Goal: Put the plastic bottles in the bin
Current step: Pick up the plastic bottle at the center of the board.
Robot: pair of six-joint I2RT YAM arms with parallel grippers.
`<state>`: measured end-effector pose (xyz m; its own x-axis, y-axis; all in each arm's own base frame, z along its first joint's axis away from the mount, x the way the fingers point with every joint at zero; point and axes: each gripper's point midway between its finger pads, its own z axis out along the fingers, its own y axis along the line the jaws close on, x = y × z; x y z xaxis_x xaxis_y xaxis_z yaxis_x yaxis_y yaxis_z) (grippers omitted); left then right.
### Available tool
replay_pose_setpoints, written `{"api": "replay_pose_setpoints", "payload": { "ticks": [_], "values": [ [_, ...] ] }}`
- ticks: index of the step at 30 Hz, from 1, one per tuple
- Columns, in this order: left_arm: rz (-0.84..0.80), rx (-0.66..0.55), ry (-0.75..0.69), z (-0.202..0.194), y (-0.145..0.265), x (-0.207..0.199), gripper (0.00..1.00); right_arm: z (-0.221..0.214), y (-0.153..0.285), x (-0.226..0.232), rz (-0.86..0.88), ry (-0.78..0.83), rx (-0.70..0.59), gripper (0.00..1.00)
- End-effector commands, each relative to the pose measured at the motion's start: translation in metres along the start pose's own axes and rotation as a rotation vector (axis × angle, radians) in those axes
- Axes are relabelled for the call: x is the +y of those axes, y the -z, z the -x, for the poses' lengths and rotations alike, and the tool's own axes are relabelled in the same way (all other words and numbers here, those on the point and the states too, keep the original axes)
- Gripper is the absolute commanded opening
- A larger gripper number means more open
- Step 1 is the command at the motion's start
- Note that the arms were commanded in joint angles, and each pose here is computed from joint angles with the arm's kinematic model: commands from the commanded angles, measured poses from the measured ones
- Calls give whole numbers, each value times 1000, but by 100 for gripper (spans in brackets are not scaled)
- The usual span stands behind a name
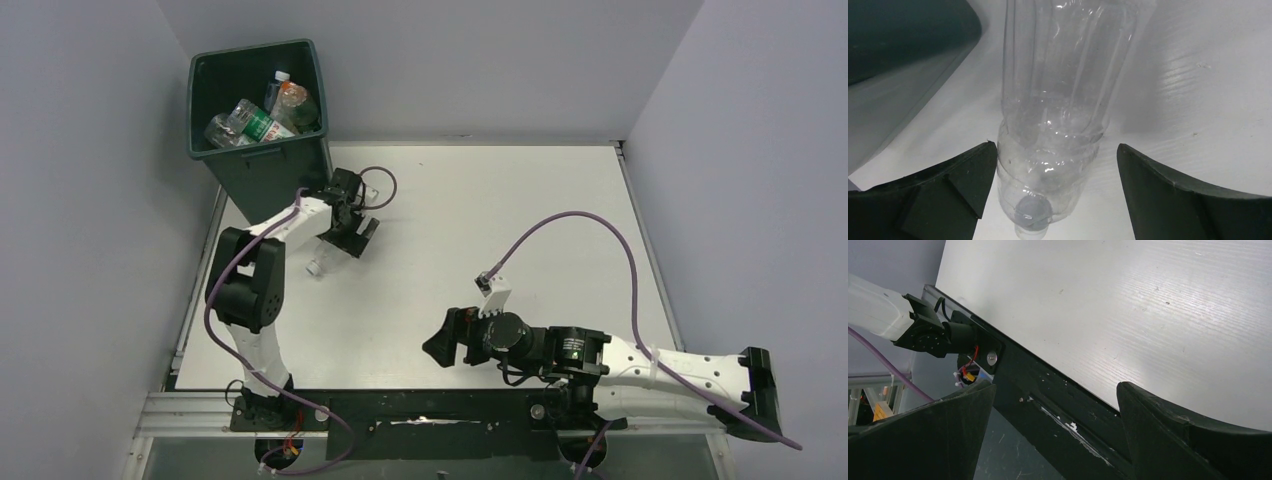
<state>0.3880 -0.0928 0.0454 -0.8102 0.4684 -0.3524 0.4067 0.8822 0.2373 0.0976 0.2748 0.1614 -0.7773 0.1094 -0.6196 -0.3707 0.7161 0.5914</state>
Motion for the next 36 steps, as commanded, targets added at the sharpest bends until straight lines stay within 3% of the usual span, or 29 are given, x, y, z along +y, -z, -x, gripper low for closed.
{"api": "replay_pose_setpoints", "payload": {
  "ticks": [1,7,16,36],
  "values": [
    [-34,-67,-4,23,-7,-4,90,13,0,13,27,-27,-49,98],
    [-66,-77,3,26,-4,-14,83,14,-2,15,21,-26,-47,98],
    [-115,-101,18,31,17,-35,53,12,-7,18,26,-34,-45,98],
    [-180,-314,20,87,126,-57,45,6,-9,18,39,-50,-54,98]
  ]
}}
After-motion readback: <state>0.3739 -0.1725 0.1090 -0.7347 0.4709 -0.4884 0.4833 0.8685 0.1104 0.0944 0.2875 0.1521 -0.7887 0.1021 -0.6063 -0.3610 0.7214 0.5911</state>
